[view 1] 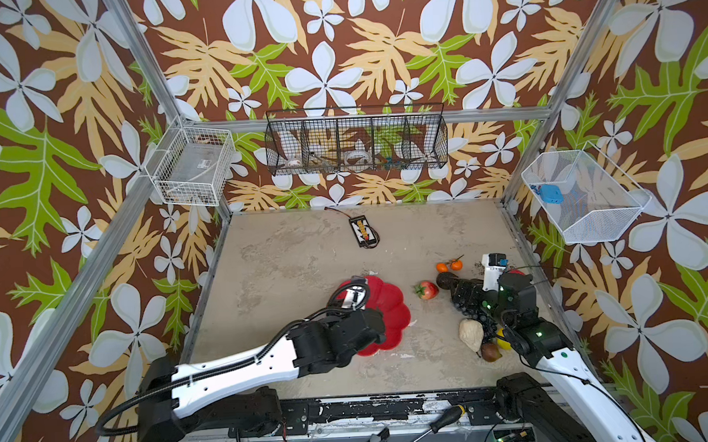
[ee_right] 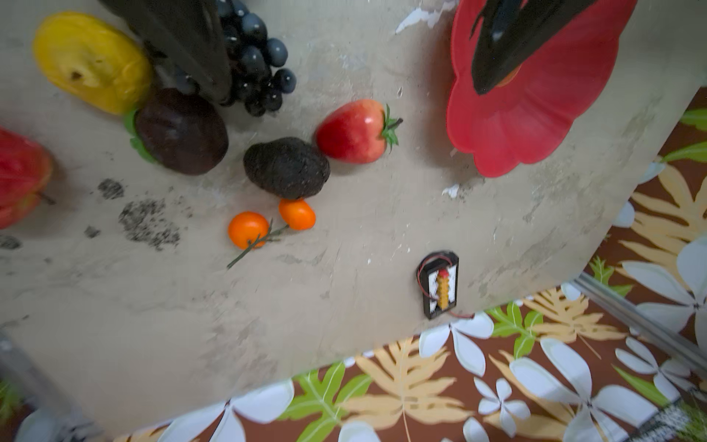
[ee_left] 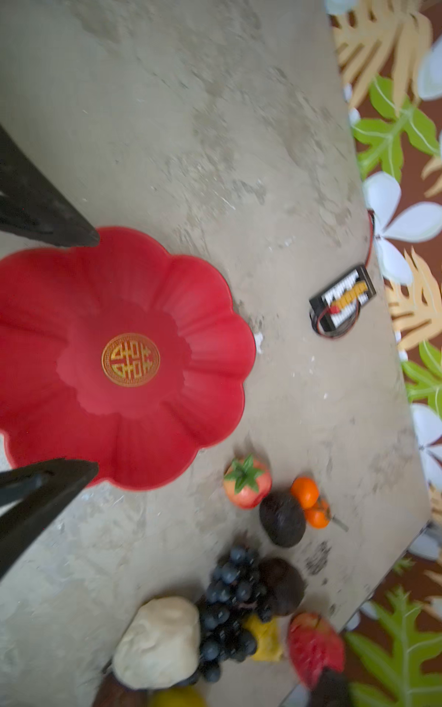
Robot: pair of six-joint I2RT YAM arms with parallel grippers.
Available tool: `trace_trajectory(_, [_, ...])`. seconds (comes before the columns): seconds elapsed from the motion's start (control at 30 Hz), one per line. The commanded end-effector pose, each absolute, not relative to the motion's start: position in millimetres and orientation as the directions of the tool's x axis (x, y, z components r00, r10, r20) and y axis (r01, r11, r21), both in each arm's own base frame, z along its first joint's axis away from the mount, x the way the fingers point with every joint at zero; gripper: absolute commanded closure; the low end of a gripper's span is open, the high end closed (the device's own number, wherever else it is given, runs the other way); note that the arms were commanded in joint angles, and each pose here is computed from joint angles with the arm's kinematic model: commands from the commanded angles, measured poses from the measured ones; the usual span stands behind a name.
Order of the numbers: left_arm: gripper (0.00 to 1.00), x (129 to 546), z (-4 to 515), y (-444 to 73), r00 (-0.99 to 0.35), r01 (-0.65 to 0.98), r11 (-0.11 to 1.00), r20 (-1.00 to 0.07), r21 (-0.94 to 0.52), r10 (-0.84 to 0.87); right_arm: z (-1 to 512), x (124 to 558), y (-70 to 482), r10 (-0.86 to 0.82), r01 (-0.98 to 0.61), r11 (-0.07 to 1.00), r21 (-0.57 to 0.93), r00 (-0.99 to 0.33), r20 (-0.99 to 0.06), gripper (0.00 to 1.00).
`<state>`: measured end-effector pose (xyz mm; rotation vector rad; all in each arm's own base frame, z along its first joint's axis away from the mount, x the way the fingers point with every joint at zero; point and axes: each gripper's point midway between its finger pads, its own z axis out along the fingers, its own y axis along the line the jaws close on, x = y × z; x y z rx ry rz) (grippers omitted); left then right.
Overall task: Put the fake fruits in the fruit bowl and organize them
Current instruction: 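Drag the red bowl toward the table center with the left gripper, then grasp the red strawberry with the right gripper while the left gripper releases the bowl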
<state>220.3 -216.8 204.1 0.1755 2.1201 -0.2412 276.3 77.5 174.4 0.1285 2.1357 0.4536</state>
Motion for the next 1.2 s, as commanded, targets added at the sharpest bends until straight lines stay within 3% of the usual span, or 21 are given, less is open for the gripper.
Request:
trace_trajectory(0.0, [0.06, 228, 208, -194, -0.493, 0.148, 0.928, -0.839, -0.342, -0.23, 163, 270, 91, 0.233, -0.123, 0.912, 0.392, -0.632, -0.739, 0.04])
trace_trajectory(0.27, [0.04, 215, 210, -137, -0.361, 0.127, 0.848, -0.82, -0.515, -0.444, 140, 272, 112, 0.13, -0.154, 0.933, 0.325, -0.696, -0.706, 0.07])
trace_trajectory(0.47, [0.04, 209, 205, -118, -0.3, 0.137, 0.845, -0.835, -0.516, -0.461, 122, 279, 130, -0.025, -0.213, 0.958, 0.19, -0.726, -0.688, 0.09])
trace_trajectory(0.63, [0.04, 207, 194, -112, -0.288, 0.133, 0.863, -0.852, -0.487, -0.436, 101, 289, 122, -0.051, -0.157, 0.981, 0.112, -0.774, -0.631, 0.11])
trace_trajectory(0.73, [0.03, 207, 186, -110, -0.286, 0.127, 0.876, -0.863, -0.466, -0.417, 89, 290, 123, -0.066, -0.144, 0.986, 0.085, -0.801, -0.594, 0.16])
trace_trajectory(0.9, [0.03, 205, 176, -118, -0.286, 0.189, 0.882, -0.883, -0.432, -0.371, 74, 290, 129, -0.111, -0.171, 0.984, 0.056, -0.822, -0.558, 0.37])
trace_trajectory(1.0, [0.03, 205, 172, -128, -0.289, 0.239, 0.878, -0.894, -0.414, -0.343, 65, 293, 128, -0.121, -0.165, 0.986, 0.033, -0.832, -0.541, 0.43])
trace_trajectory(1.17, [0.03, 206, 170, -128, -0.291, 0.233, 0.884, -0.897, -0.405, -0.334, 54, 302, 123, -0.131, -0.139, 0.99, -0.025, -0.845, -0.518, 0.45])
